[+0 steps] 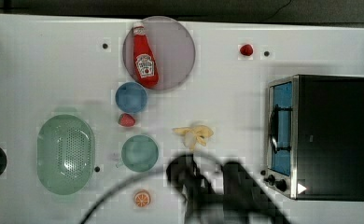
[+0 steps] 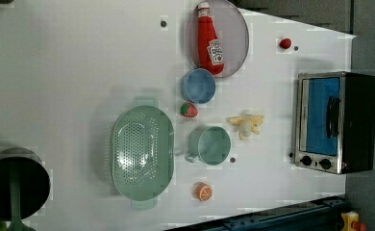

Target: Pick banana from table and place on oven.

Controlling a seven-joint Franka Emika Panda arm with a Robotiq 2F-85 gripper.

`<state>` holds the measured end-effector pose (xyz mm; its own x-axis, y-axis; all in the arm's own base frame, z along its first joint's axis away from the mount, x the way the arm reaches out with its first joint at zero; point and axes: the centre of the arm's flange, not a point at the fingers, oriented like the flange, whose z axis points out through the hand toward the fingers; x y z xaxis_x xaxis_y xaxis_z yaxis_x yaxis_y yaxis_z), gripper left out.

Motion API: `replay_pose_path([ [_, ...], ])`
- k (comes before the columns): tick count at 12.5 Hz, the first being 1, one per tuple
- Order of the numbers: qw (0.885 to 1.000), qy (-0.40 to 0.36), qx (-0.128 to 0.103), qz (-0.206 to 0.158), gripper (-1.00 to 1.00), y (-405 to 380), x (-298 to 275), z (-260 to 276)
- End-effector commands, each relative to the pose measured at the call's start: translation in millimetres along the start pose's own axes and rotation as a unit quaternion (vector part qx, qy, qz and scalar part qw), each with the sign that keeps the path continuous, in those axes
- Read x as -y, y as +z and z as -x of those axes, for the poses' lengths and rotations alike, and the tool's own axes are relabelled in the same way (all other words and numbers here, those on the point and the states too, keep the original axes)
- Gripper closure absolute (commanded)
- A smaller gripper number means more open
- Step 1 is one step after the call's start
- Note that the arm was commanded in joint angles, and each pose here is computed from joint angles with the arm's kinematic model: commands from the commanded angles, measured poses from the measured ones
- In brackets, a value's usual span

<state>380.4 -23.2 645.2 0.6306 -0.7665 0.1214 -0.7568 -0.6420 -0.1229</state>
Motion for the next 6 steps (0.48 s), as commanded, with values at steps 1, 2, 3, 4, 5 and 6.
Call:
replay_pose_path([
  [1, 0.994, 0.010, 0.073, 0.083, -1.00, 143, 16, -12],
  [2, 0.994, 0.009, 0.070, 0.082, -1.00, 169, 21, -16],
  [3, 0.995, 0.009, 0.068, 0.079, -1.00, 196, 26, -20],
  [4, 0.995, 0.008, 0.066, 0.078, -1.00, 222, 31, -23],
  [5, 0.995, 0.008, 0.065, 0.077, -1.00, 249, 34, -26],
  [6, 0.995, 0.008, 0.063, 0.077, -1.00, 274, 36, -28],
])
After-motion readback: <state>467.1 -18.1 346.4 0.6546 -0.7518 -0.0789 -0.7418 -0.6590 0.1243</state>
